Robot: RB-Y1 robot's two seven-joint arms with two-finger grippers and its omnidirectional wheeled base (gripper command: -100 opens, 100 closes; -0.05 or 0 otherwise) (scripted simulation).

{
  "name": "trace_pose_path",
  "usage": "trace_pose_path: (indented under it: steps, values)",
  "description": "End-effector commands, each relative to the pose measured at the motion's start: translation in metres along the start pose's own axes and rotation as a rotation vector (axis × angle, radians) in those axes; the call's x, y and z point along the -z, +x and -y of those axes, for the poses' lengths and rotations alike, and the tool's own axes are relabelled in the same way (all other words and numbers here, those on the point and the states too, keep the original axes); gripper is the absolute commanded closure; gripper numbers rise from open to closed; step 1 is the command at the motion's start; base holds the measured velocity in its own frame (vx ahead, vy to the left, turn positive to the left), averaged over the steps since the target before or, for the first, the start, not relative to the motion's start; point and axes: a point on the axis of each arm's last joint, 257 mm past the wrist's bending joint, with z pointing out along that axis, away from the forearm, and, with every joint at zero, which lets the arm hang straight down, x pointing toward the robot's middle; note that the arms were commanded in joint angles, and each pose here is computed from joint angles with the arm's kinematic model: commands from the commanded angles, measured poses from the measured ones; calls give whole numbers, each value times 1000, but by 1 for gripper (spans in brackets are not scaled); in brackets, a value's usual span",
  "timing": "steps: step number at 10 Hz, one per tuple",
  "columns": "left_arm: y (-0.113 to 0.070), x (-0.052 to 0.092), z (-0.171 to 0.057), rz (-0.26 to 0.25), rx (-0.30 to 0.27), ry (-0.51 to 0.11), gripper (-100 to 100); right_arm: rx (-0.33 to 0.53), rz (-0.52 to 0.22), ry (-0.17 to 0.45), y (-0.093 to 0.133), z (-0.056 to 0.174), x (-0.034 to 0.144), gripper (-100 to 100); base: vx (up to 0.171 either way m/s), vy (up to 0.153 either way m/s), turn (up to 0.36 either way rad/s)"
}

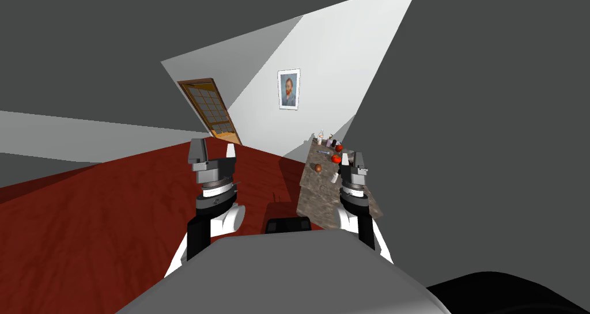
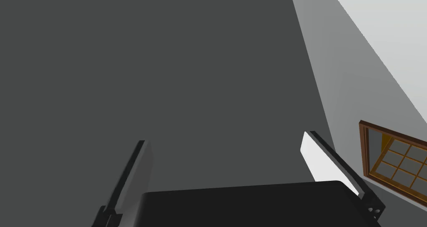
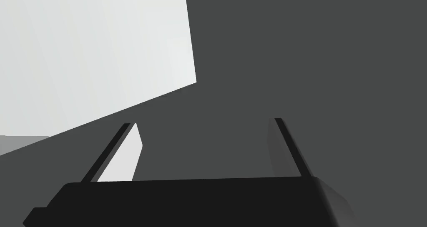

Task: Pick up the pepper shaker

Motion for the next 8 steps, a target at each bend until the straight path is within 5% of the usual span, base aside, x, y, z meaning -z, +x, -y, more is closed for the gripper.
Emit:
trace_pose_path:
  steps: [1, 8]
  values:
    - [0, 0, 0, 0, 0, 0, 0, 24, -35, 11, 4, 5, 1, -100, -8, 6, -6]
    - [0, 0, 0, 0, 0, 0, 0, 284, -214, 142, 8, 69, 23, -100, -43, 26, -8]
